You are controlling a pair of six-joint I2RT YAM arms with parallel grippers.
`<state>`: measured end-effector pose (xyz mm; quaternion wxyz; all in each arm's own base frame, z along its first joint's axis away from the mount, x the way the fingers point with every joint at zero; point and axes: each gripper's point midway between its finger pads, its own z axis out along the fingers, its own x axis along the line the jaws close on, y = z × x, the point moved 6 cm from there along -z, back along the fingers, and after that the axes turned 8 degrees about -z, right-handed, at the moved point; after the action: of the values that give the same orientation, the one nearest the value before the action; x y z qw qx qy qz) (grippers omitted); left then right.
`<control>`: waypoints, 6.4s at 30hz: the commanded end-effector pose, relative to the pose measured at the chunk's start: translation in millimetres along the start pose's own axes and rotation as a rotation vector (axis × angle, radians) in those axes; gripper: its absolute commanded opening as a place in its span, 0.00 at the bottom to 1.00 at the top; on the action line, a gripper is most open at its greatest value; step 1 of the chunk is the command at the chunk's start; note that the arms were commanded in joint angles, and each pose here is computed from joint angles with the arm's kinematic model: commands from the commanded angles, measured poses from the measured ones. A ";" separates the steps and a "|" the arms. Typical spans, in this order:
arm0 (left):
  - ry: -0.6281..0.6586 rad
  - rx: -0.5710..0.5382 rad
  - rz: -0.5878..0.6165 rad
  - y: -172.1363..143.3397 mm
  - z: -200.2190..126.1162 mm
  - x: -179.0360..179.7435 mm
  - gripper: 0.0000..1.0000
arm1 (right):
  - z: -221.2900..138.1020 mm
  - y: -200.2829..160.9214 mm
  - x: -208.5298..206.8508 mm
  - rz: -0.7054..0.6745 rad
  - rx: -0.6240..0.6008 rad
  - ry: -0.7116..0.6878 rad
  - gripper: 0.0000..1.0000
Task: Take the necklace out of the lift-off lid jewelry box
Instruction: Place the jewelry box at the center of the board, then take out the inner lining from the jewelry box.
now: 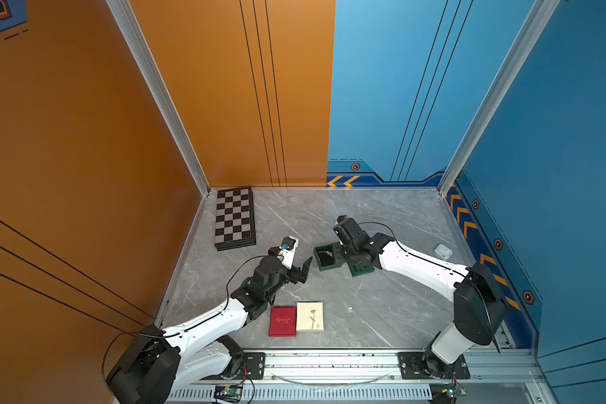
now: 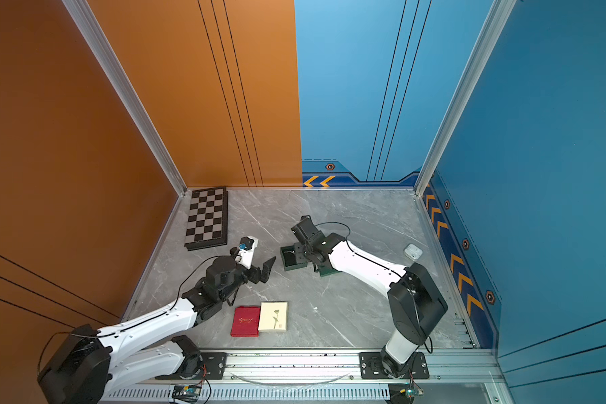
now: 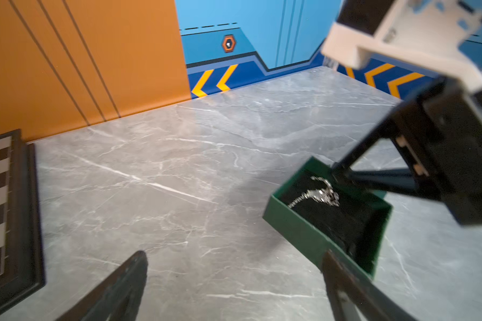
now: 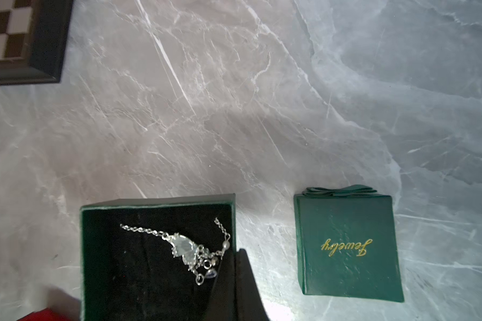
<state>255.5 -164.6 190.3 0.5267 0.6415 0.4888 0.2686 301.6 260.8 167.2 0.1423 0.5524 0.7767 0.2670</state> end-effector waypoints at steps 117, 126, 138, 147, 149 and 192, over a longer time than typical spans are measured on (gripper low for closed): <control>0.050 0.063 -0.058 15.1 -6.1 13.8 0.91 | 62.2 3.2 25.0 -0.192 0.169 0.016 0.13; -0.033 0.086 -0.062 13.2 -5.4 4.1 0.91 | 33.0 13.6 23.7 -0.176 0.110 0.038 0.13; -0.254 0.233 -0.252 12.5 13.6 -16.6 0.90 | -8.7 32.9 25.8 -0.160 0.013 0.094 0.13; -0.455 0.277 -0.439 22.9 29.8 -25.9 0.88 | -22.5 38.5 31.7 -0.157 -0.041 0.156 0.13; -0.490 0.276 -0.468 25.2 32.7 -27.1 0.84 | -23.7 39.0 33.3 -0.155 -0.052 0.170 0.13; -0.585 0.340 -0.524 13.7 44.1 -29.9 0.00 | -36.3 38.1 37.0 -0.089 -0.109 0.309 0.19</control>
<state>283.1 -209.3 189.6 0.5716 0.6210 0.5135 -0.1549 303.9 298.0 211.4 0.0786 0.4622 0.8047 0.3642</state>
